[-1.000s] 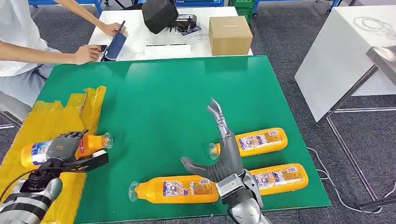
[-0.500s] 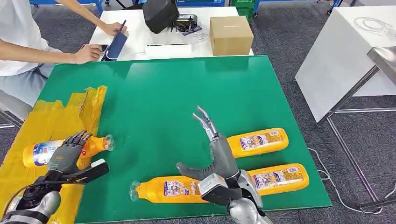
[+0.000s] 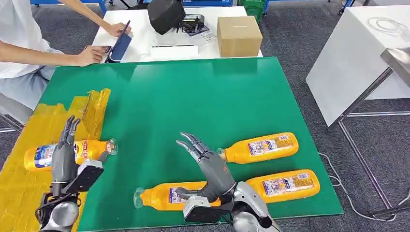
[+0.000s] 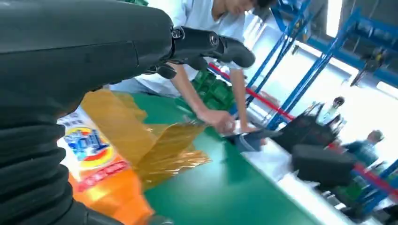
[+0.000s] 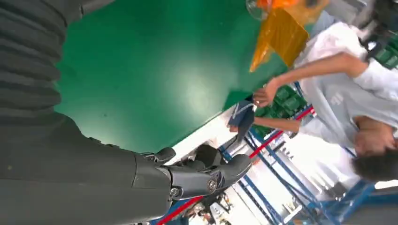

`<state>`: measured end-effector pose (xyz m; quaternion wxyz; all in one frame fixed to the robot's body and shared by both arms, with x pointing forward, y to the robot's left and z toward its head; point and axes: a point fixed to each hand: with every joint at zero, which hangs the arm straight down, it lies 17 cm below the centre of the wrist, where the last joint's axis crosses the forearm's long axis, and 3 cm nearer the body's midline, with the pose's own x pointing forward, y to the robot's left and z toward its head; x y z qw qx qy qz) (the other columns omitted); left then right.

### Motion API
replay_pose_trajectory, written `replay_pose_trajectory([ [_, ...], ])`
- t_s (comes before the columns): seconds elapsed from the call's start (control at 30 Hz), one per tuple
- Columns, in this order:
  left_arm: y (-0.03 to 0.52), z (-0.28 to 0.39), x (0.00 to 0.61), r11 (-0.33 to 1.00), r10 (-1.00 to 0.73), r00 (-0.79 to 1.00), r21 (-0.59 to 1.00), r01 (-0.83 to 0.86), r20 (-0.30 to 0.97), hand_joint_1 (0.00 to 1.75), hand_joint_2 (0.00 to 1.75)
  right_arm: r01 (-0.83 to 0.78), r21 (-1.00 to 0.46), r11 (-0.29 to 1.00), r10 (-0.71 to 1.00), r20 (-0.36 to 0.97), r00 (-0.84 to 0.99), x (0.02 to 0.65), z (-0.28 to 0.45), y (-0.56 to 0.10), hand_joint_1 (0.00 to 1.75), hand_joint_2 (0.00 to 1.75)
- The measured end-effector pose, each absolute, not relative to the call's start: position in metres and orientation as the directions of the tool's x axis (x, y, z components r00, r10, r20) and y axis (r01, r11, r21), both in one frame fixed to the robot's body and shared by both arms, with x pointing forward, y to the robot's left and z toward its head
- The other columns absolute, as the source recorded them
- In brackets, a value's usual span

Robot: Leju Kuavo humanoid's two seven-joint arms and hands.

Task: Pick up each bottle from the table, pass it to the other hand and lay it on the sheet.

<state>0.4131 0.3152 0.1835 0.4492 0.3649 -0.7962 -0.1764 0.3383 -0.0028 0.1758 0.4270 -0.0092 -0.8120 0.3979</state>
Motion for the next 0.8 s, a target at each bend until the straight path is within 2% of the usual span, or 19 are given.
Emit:
replay_pose_trajectory([
  [0.17, 0.309, 0.214, 0.406, 0.777, -0.62, -0.41, 0.448, -0.443, 0.669, 0.0, 1.75, -0.352, -0.715, 0.604, 0.396, 0.652, -0.647, 0.333, 0.155, 0.007, 0.0, 1.75],
  [0.8, 0.292, 0.222, 0.41, 0.865, -0.475, -0.457, 0.302, -0.4, 0.752, 0.0, 1.75, -0.329, -0.904, 0.272, 0.55, 0.427, -0.718, 0.338, 0.093, 0.006, 0.0, 1.75],
])
